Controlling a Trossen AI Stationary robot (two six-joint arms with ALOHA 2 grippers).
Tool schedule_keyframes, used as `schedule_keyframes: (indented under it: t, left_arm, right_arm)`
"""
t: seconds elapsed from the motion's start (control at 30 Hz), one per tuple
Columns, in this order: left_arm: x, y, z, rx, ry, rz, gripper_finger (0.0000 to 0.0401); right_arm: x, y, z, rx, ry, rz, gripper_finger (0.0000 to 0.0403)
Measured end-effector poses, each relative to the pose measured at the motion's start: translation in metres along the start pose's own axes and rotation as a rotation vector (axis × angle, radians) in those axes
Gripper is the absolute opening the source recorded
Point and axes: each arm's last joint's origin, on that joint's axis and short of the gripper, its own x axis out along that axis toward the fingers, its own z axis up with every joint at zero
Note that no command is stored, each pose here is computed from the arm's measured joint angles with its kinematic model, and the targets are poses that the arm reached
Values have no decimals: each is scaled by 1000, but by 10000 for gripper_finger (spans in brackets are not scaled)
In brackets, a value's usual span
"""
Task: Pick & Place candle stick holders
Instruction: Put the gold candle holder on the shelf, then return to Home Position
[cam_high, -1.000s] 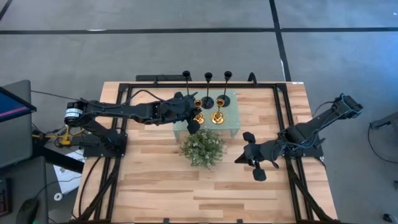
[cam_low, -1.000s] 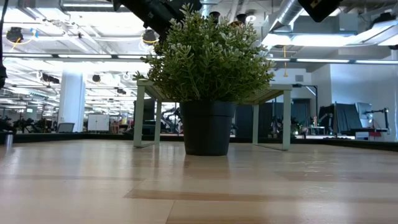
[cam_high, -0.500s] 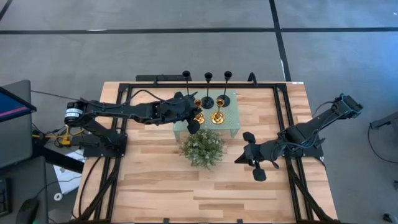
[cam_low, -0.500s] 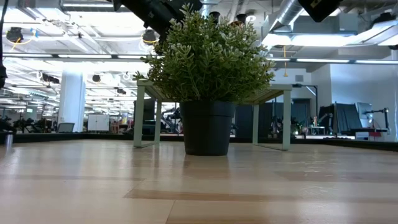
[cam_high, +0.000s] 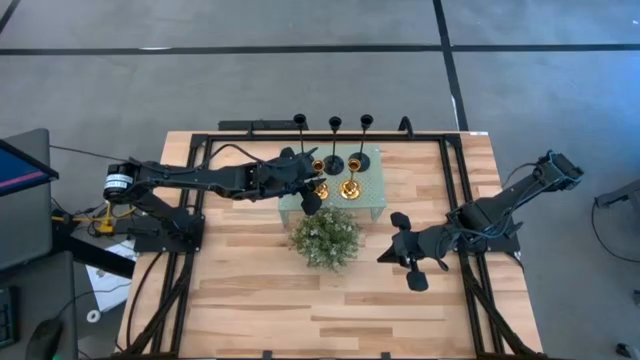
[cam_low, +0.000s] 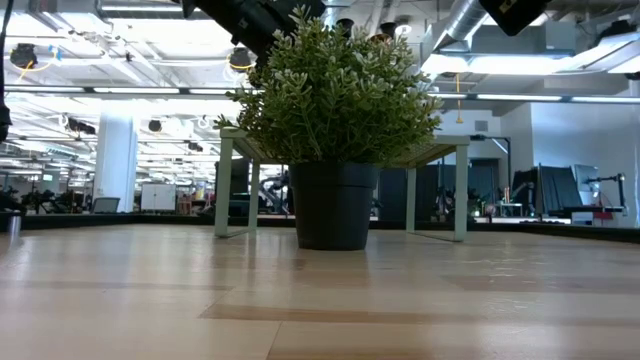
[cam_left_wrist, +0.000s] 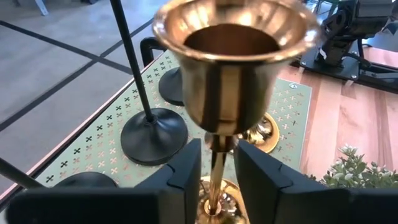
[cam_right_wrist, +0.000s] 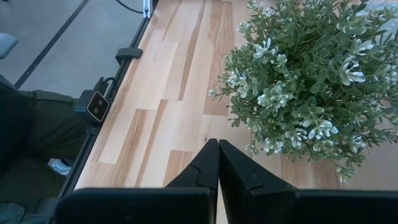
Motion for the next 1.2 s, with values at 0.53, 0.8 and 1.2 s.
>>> schedule_keyframes:
  t: [0.53, 0.8, 1.2]
  left_arm:
    - [-21, 5, 12, 21, -53, -48, 133]
    - [-39, 8, 19, 16, -73, -58, 153]
    - [-73, 11, 26, 17, -95, -99, 157]
  right_arm:
    - [-1, 4, -2, 31, 7, 16, 0]
    - [-4, 13, -4, 8, 10, 51, 0]
    - [-4, 14, -4, 6, 7, 56, 0]
